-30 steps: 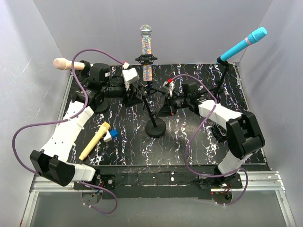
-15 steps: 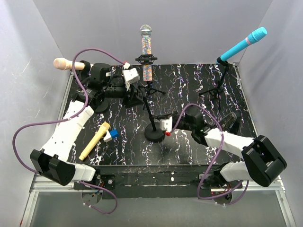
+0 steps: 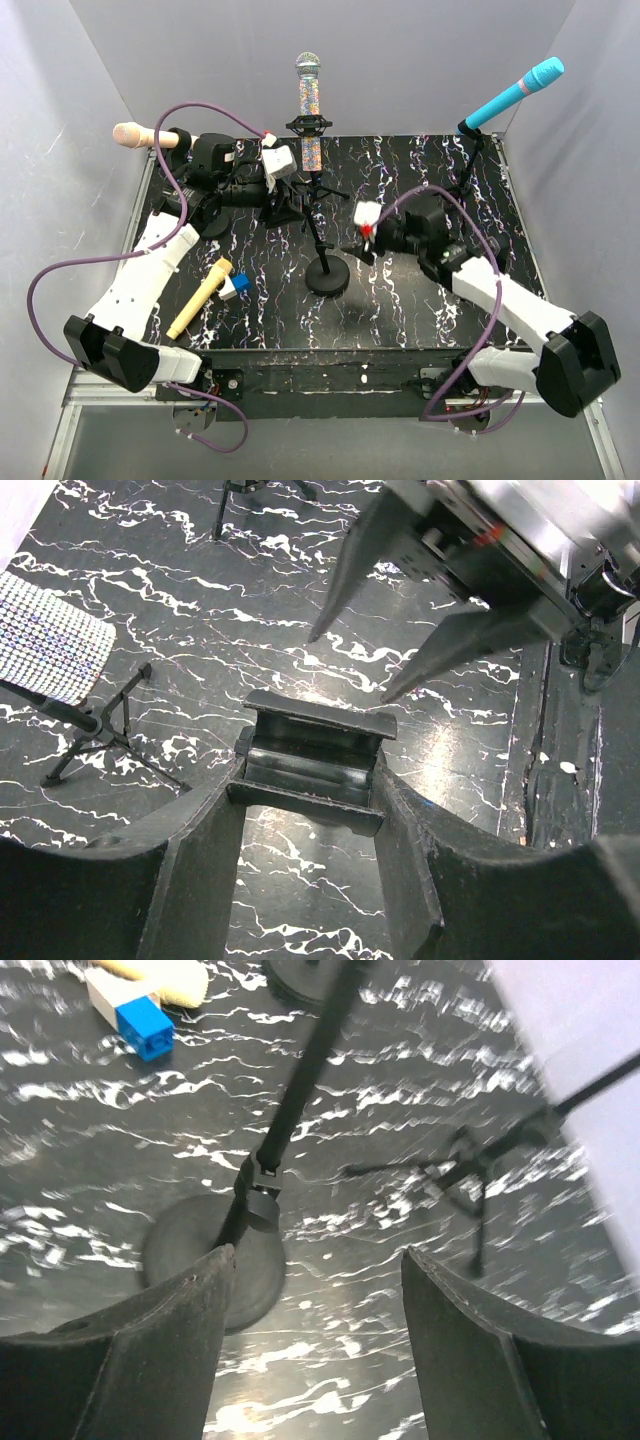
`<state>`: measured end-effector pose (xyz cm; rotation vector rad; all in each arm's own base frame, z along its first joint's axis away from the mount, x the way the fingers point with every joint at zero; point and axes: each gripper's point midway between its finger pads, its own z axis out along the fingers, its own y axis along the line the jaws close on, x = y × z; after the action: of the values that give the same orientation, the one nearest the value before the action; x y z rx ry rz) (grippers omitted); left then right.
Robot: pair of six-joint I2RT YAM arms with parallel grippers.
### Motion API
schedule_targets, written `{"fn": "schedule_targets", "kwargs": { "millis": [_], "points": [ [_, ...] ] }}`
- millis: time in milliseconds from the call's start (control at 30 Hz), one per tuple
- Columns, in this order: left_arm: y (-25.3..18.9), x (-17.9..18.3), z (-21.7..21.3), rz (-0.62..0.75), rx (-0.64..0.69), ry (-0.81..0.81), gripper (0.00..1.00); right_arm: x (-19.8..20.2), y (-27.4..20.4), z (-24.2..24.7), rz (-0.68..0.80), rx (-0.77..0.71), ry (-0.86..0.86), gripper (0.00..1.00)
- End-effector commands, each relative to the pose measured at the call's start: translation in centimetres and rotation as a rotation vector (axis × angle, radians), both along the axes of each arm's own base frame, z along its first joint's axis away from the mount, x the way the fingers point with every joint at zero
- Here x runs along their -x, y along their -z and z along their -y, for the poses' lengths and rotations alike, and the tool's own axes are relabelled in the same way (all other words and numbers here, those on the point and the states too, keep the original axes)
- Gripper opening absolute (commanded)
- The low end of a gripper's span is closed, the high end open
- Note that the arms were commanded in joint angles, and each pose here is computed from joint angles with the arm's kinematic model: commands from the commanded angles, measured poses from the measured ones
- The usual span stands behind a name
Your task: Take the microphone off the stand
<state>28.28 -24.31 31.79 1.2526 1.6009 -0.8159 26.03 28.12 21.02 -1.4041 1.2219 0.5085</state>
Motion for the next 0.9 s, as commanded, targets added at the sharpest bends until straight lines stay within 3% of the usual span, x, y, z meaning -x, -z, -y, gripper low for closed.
{"fn": "schedule_targets", "kwargs": {
  "millis": [0,100,300,533,767,867],
  "points": [
    [-2.1,0.3,-0.4,0.104,0.019,0.012,0.09,0.1,0.0,0.3,-0.623,-0.104,0.137,0.72],
    [-2.2,0.5,-0.5,0.108,0.019,0.011,0.09,0.1,-0.8,-0.5,-0.957,-0.181,0.1,0.68],
    [-2.2,1.1,-0.8,0.119,0.008,0.018,0.1,1.3,-0.2,-2.1,-1.311,-0.22,-0.001,0.67],
    [-2.3,1.6,-1.2,0.135,-0.006,0.016,0.1,-0.6,1.3,-3.6,-1.414,-0.235,0.024,0.67],
    [-2.2,1.7,-1.5,0.142,-0.014,0.006,0.1,-0.7,2.6,-4.7,-1.465,-0.201,0.01,0.6],
    [-2.2,1.9,-1.5,0.144,-0.012,0.009,0.1,-0.3,2.8,-4.9,-1.456,-0.189,-0.002,0.52]
  ]
}}
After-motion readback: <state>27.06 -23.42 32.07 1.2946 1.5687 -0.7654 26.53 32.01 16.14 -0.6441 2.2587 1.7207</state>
